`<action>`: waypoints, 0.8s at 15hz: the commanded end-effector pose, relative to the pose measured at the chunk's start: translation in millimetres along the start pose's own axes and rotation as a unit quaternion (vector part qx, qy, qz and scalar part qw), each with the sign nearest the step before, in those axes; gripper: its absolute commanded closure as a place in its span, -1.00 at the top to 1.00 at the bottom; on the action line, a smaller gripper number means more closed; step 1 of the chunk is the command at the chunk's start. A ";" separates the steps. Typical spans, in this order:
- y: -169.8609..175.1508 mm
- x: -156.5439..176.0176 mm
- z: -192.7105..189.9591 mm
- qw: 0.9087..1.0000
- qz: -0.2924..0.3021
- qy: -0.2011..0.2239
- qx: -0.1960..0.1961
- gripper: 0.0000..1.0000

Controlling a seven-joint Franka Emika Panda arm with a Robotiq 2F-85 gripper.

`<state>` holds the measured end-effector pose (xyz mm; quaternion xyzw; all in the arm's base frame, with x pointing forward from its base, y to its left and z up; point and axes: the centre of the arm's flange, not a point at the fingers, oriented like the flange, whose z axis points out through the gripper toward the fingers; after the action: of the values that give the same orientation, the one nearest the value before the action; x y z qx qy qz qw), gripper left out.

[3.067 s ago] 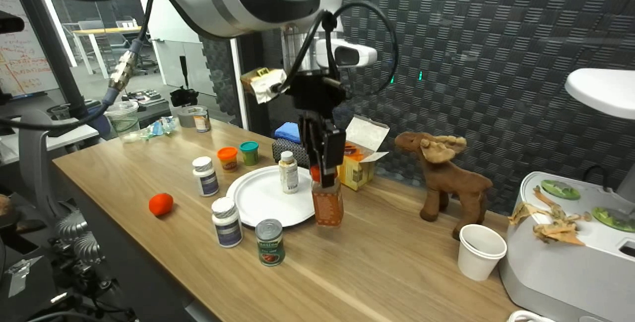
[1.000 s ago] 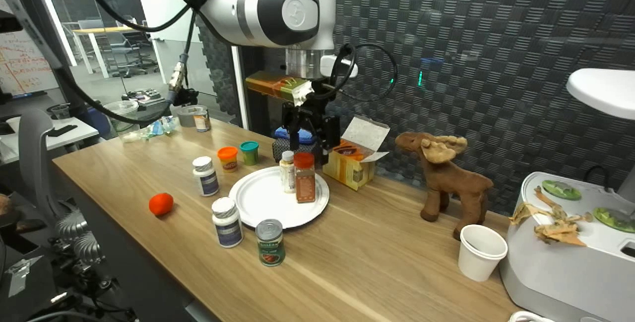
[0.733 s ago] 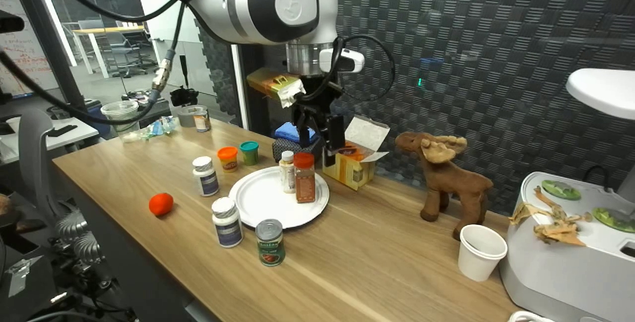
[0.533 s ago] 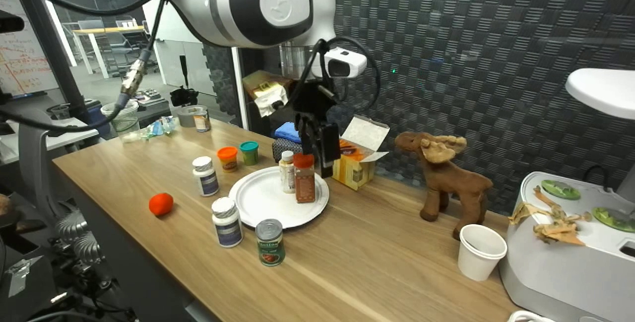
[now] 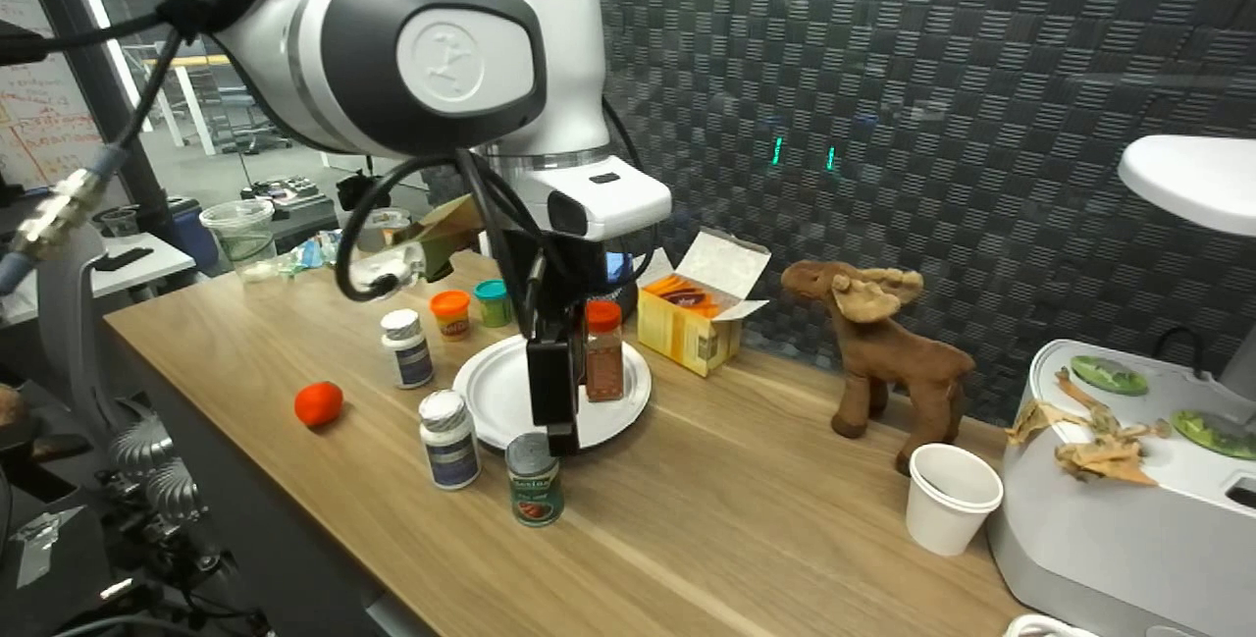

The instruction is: Put the bottles on the red object on the plate

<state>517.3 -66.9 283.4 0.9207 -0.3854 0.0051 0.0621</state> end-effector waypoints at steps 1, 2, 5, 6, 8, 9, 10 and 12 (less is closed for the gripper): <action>12.7 -28.1 3.9 1.000 0.028 0.006 0.006 1.00; 12.5 -30.1 7.6 1.000 0.027 0.004 0.010 1.00; 10.2 -33.1 17.0 1.000 0.023 0.001 0.015 1.00; 9.6 -32.3 20.7 1.000 0.022 -0.002 0.016 1.00; 9.1 -30.8 25.6 1.000 0.023 -0.009 0.018 1.00; 9.0 -29.9 27.2 0.999 0.026 -0.010 0.019 1.00; 8.8 -27.9 28.5 0.999 0.029 -0.011 0.022 1.00; 8.8 -22.0 29.2 0.999 0.030 -0.015 0.028 1.00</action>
<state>490.8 -56.1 254.1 0.9102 -0.4112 -0.0033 0.0486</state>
